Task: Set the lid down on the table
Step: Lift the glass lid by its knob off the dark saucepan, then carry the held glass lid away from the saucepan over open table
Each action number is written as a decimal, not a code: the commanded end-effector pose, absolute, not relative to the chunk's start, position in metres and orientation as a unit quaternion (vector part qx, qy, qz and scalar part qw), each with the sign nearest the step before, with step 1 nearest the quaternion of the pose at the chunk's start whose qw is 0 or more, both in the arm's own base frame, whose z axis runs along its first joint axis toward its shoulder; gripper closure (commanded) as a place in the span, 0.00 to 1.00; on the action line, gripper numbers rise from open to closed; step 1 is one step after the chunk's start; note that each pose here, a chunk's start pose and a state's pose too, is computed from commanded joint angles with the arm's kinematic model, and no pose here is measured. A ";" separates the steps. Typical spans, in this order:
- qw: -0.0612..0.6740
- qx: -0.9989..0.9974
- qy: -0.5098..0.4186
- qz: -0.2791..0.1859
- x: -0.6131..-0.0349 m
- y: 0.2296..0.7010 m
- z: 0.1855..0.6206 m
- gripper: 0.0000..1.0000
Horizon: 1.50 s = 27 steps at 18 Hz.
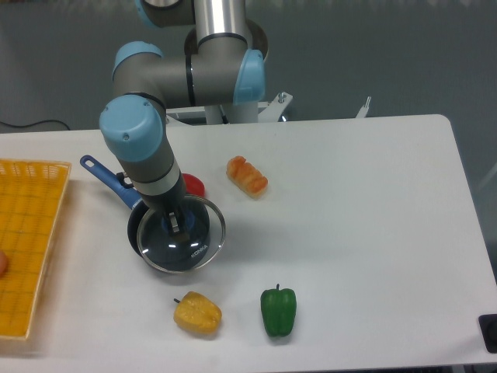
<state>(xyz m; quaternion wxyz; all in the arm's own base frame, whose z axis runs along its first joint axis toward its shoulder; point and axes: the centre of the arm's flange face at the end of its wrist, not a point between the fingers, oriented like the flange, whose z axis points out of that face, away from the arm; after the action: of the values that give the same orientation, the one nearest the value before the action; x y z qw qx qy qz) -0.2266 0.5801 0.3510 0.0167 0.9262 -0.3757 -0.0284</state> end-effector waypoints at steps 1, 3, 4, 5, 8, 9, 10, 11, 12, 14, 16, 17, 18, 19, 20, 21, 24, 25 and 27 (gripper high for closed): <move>0.017 0.926 -0.376 -0.028 -0.226 0.580 0.349 0.44; 0.016 0.926 -0.375 -0.028 -0.227 0.579 0.349 0.44; 0.015 0.928 -0.372 -0.030 -0.230 0.577 0.352 0.44; 0.014 0.928 -0.371 -0.031 -0.231 0.577 0.353 0.44; 0.013 0.929 -0.368 -0.033 -0.236 0.577 0.354 0.44; 0.012 0.929 -0.368 -0.034 -0.236 0.578 0.355 0.44; 0.012 0.929 -0.369 -0.034 -0.236 0.578 0.355 0.44; 0.012 0.929 -0.368 -0.035 -0.238 0.578 0.356 0.44; 0.011 0.930 -0.365 -0.035 -0.241 0.577 0.357 0.44; 0.016 0.923 -0.382 -0.037 -0.245 0.578 0.357 0.44; 0.018 0.920 -0.390 -0.034 -0.249 0.575 0.353 0.44; 0.019 0.922 -0.386 -0.034 -0.254 0.574 0.353 0.44; 0.018 0.921 -0.387 -0.034 -0.255 0.573 0.353 0.44; 0.018 0.921 -0.387 -0.033 -0.259 0.571 0.353 0.44; 0.018 0.921 -0.387 -0.034 -0.265 0.568 0.354 0.44; 0.019 0.919 -0.392 -0.034 -0.268 0.567 0.354 0.44; 0.021 0.914 -0.404 -0.035 -0.282 0.560 0.355 0.44; 0.021 0.911 -0.410 -0.035 -0.286 0.559 0.354 0.44; 0.022 0.907 -0.419 -0.034 -0.292 0.557 0.351 0.44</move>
<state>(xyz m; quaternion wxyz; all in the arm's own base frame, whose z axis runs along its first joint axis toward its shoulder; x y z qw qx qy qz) -0.2922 0.5569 0.3514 0.0220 0.9072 -0.4189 -0.0337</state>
